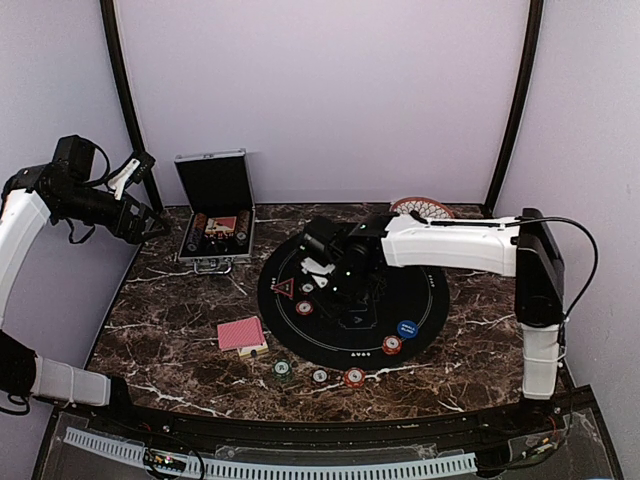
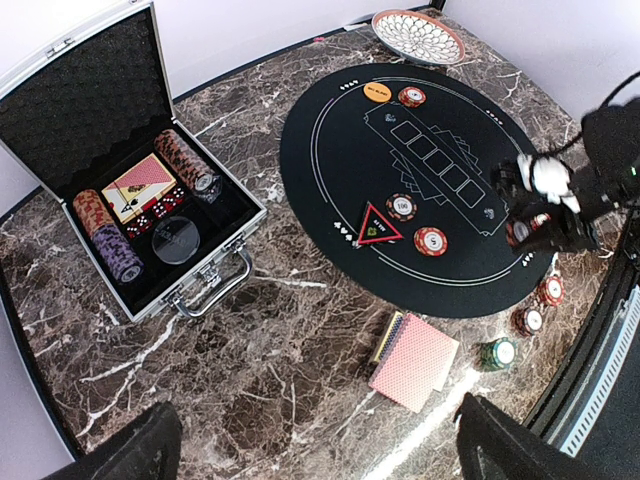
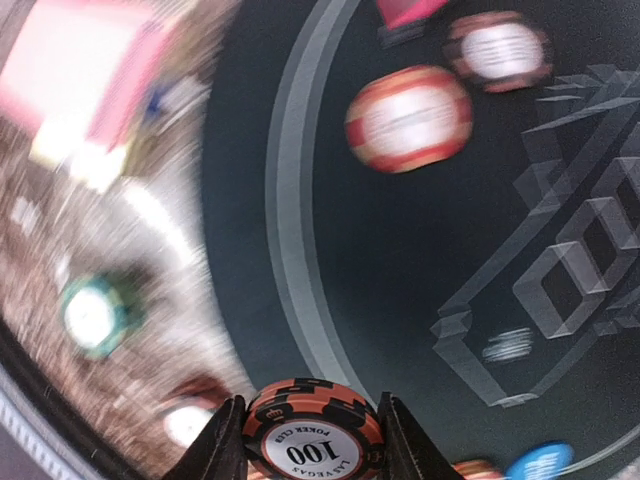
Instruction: Distribute texas hold em gaming equipment
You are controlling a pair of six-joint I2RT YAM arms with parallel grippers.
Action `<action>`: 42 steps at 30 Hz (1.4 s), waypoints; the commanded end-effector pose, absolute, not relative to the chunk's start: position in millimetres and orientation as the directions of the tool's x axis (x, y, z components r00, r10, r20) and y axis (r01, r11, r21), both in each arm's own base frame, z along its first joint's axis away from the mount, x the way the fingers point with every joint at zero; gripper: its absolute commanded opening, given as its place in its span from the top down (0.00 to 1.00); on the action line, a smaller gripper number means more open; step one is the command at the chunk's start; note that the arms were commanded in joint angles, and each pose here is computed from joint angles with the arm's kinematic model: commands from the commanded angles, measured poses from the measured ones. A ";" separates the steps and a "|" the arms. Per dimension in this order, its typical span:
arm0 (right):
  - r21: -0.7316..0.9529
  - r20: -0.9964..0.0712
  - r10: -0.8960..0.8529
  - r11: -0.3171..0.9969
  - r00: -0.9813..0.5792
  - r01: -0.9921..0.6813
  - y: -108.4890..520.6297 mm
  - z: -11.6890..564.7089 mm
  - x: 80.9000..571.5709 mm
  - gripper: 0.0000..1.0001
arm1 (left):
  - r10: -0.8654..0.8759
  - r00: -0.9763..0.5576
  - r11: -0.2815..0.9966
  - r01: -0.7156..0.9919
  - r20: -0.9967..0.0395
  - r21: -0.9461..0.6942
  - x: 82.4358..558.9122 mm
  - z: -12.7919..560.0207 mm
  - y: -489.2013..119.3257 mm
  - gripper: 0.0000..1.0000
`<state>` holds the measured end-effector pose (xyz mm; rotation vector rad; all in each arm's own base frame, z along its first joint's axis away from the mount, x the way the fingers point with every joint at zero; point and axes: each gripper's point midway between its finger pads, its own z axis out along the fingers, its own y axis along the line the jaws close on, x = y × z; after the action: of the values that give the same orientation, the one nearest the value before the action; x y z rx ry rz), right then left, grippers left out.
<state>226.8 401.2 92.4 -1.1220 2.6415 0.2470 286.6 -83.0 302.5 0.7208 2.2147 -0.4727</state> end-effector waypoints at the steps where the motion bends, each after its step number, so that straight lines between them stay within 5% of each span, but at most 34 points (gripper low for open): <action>1: 0.013 -0.404 -0.558 0.789 -0.725 -0.614 373.7 128.4 295.4 0.67 | 0.355 -0.536 0.762 0.641 -0.766 -0.095 278.2 315.7 -86.1 0.01; 19: 0.038 -0.480 -0.299 0.932 -0.825 -0.360 332.5 99.9 453.2 0.68 | 0.355 -0.539 0.759 0.643 -0.763 -0.101 278.8 314.3 -86.4 0.01; 42: -0.003 -0.482 -0.225 0.967 -0.847 -0.256 323.3 44.7 507.0 0.67 | 0.361 -0.540 0.759 0.644 -0.760 -0.097 279.4 312.1 -86.0 0.01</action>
<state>495.0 321.3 41.1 -0.3708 2.6485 0.0773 286.3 -83.1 302.3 0.7240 2.2148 -0.4726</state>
